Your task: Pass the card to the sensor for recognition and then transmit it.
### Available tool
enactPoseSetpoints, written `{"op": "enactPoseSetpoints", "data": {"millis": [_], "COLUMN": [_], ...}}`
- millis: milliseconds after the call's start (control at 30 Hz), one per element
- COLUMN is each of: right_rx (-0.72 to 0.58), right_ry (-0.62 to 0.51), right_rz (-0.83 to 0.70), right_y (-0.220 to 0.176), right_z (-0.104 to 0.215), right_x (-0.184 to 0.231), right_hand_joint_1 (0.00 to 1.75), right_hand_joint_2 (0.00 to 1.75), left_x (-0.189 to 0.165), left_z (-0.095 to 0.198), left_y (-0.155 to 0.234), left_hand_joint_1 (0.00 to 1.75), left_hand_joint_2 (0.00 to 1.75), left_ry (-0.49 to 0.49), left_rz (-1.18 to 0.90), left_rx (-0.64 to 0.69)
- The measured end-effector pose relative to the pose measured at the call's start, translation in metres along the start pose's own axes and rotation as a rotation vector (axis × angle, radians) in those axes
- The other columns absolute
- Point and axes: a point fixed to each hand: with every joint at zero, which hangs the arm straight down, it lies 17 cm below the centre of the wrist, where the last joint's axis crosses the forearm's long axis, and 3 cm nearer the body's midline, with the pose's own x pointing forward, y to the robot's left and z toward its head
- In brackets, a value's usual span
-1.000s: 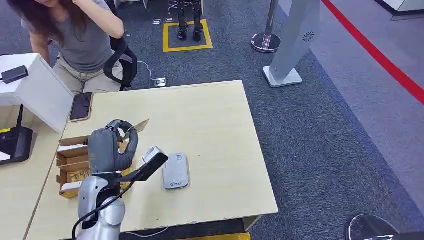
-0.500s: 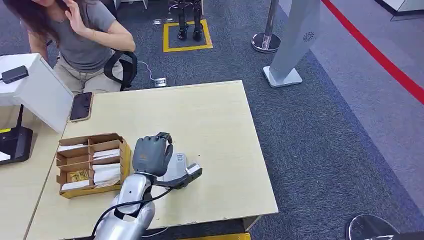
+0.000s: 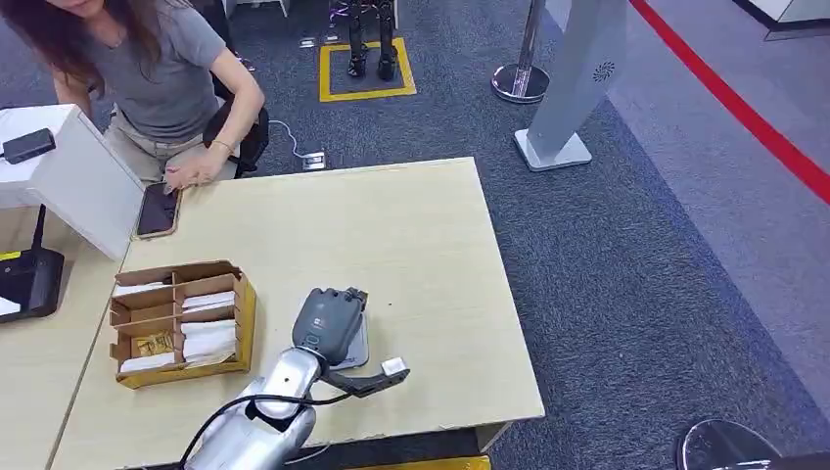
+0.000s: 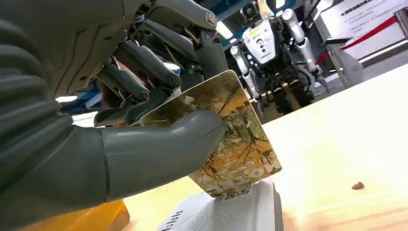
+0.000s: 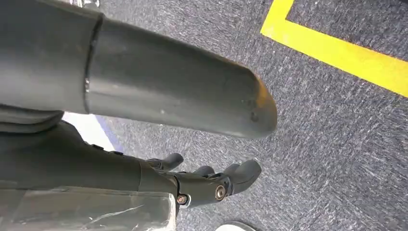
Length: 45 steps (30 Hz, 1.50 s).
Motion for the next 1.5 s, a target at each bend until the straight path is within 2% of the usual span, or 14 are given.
{"op": "enactPoseSetpoints", "data": {"millis": [367, 767, 867, 967, 1033, 1133, 1167, 1267, 1333, 1500], "right_rx": [0.001, -0.001, 0.001, 0.004, 0.007, 0.011, 0.012, 0.017, 0.020, 0.027], "right_ry": [0.000, 0.006, 0.007, 0.011, 0.015, 0.019, 0.020, 0.022, 0.024, 0.019], "right_rz": [0.000, -0.008, -0.013, -0.020, -0.022, -0.021, -0.021, -0.020, -0.020, -0.019], "right_y": [0.000, 0.000, 0.002, 0.004, 0.006, 0.009, 0.010, 0.013, 0.015, 0.014], "right_z": [0.000, 0.000, 0.000, 0.000, 0.001, 0.001, 0.001, 0.002, 0.002, 0.002], "right_x": [0.000, -0.001, -0.002, -0.005, -0.008, -0.011, -0.011, -0.014, -0.015, -0.012], "right_hand_joint_1": [0.00, 0.00, 0.00, 0.00, 0.00, 0.00, 0.00, 0.00, 0.00, 0.00], "right_hand_joint_2": [0.00, 0.00, 0.00, 0.00, 0.00, 0.00, 0.00, 0.00, 0.00, 0.00], "left_x": [0.000, -0.007, -0.024, -0.053, -0.059, -0.050, -0.060, -0.121, -0.161, -0.229], "left_z": [0.000, -0.003, -0.005, -0.007, -0.006, -0.001, 0.002, 0.015, 0.030, 0.067], "left_y": [-0.006, -0.014, 0.005, 0.046, 0.083, 0.136, 0.154, 0.189, 0.188, 0.171], "left_hand_joint_1": [1.75, 1.75, 1.75, 1.75, 1.75, 1.75, 1.75, 1.75, 1.75, 1.75], "left_hand_joint_2": [1.75, 1.75, 1.75, 1.75, 1.75, 1.75, 1.75, 1.75, 1.75, 1.75], "left_ry": [-0.015, 0.013, 0.106, 0.222, 0.209, 0.080, 0.063, 0.123, 0.171, 0.232], "left_rz": [-0.026, -0.047, -0.035, -0.028, -0.015, 0.236, 0.373, 0.688, 0.856, 1.253], "left_rx": [-0.013, -0.045, 0.027, 0.130, 0.221, 0.333, 0.377, 0.499, 0.556, 0.690]}}
